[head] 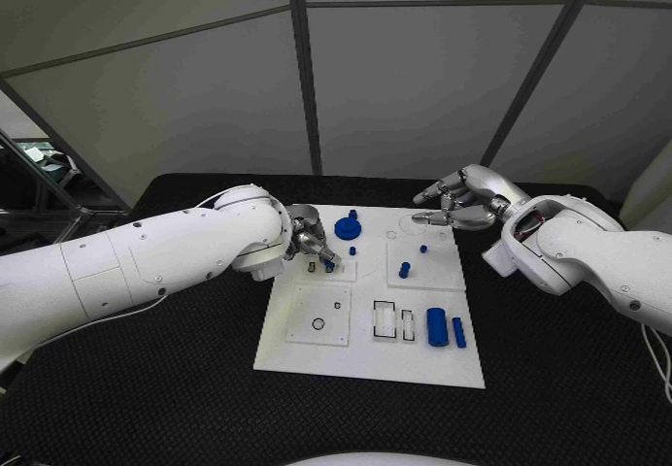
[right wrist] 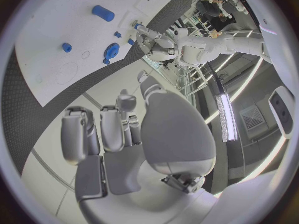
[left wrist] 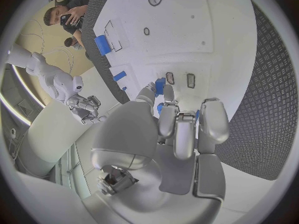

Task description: Assemble the parts on the task board

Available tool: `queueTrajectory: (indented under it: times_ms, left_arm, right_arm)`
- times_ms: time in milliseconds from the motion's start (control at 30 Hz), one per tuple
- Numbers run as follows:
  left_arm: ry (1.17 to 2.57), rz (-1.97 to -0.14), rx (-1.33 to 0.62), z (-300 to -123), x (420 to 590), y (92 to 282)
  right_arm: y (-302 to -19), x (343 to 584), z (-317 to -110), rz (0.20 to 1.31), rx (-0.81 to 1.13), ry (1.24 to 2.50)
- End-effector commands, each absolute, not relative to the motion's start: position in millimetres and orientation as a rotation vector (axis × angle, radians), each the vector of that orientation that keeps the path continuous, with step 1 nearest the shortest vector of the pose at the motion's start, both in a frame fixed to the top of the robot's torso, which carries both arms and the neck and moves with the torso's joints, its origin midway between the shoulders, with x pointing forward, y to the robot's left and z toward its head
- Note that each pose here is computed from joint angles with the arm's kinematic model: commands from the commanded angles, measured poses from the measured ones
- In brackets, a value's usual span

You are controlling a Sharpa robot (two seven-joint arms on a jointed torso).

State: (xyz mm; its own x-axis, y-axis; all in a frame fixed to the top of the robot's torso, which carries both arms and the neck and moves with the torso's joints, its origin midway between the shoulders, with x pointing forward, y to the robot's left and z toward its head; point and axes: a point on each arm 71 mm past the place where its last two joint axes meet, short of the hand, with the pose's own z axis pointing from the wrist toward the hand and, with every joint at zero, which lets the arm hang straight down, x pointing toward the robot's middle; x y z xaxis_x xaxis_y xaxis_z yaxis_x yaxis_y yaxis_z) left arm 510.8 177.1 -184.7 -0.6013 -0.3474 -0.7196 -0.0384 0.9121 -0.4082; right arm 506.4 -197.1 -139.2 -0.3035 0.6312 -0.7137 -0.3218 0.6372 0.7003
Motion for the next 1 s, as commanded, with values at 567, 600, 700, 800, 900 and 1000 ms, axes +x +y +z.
queueTrajectory:
  times_ms: [567, 600, 700, 800, 900, 1000]
  left_arm:
    - [2.210, -0.391, -0.222, -187.6, 511.9, 175.4]
    - [2.212, -0.389, -0.220, -187.7, 511.9, 175.3]
    - [2.216, -0.385, -0.217, -188.1, 511.9, 175.2]
    - [2.219, -0.382, -0.216, -188.3, 512.1, 175.1]
    - [2.220, -0.380, -0.216, -188.5, 512.3, 175.2]
    - [2.221, -0.377, -0.216, -188.7, 512.6, 175.5]
  right_arm:
    - [-193.8, 507.1, -138.8, 0.974, 0.242, 1.633]
    - [-193.8, 507.2, -138.8, 0.974, 0.242, 1.633]
    - [-193.6, 507.3, -138.9, 0.974, 0.242, 1.634]
    - [-193.8, 507.4, -139.0, 0.974, 0.242, 1.634]
    - [-193.9, 507.5, -139.0, 0.973, 0.243, 1.634]
    - [-193.9, 507.5, -139.1, 0.973, 0.243, 1.635]
